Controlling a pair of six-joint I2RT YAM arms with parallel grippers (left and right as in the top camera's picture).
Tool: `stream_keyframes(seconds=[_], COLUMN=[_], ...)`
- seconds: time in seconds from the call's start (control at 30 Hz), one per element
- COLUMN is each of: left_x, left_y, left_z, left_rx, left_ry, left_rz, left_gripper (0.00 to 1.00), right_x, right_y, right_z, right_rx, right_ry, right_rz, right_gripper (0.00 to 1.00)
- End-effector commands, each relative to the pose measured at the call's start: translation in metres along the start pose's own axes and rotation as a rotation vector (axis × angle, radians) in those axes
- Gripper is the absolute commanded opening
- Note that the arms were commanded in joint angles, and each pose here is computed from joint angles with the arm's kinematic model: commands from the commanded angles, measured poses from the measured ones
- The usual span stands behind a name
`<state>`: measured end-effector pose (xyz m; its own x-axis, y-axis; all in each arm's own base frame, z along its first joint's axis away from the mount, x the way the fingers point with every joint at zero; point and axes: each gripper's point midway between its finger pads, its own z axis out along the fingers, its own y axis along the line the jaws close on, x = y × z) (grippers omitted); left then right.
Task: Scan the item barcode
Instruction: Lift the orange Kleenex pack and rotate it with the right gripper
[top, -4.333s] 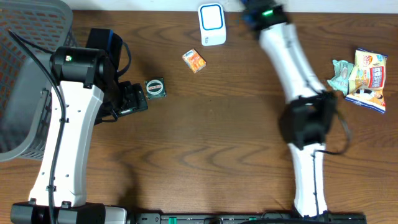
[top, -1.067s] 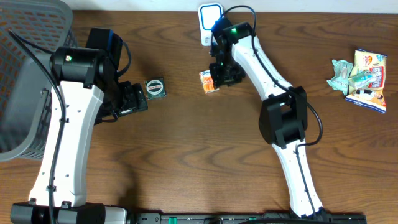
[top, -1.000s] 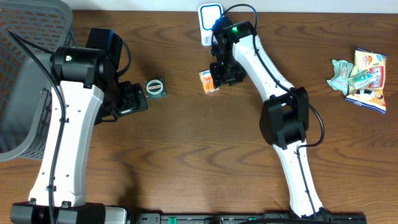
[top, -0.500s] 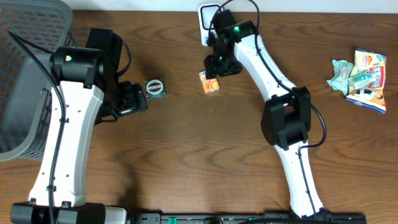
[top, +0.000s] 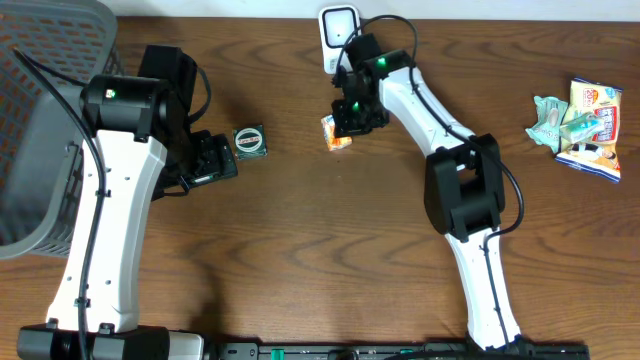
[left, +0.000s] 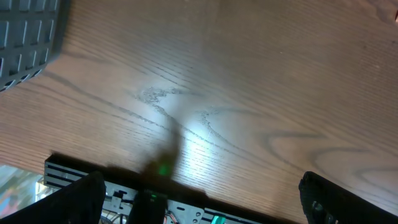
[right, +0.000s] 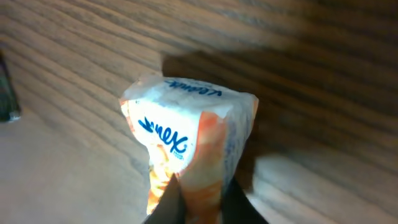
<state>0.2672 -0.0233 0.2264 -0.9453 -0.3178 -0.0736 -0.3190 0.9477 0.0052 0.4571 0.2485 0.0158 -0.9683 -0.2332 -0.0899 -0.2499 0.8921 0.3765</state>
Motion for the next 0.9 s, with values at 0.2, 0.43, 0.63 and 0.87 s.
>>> stream_keyframes(seconds=[0.2, 0.43, 0.63, 0.87], left_x=[-0.001, -0.001, -0.001, -0.001], left_y=[0.003, 0.003, 0.003, 0.003], left_z=[0.001, 0.001, 0.001, 0.001], left_rx=[-0.015, -0.015, -0.015, -0.015], left_ry=[0.001, 0.002, 0.002, 0.002], left_rz=[-0.004, -0.004, -0.004, -0.004], left_gripper=[0.98, 0.98, 0.98, 0.98], right_x=[-0.010, 0.026, 0.051, 0.062], right_y=[0.067, 0.117, 0.124, 0.131], right_z=[-0.097, -0.179, -0.203, -0.207], right_rx=[-0.448, -0.879, -1.017, -1.048], right_ry=[-0.094, -0.123, -0.165, -0.155], right_rz=[-0.067, -0.279, -0.382, -0.399], right_gripper=[0.01, 0.01, 0.01, 0.01])
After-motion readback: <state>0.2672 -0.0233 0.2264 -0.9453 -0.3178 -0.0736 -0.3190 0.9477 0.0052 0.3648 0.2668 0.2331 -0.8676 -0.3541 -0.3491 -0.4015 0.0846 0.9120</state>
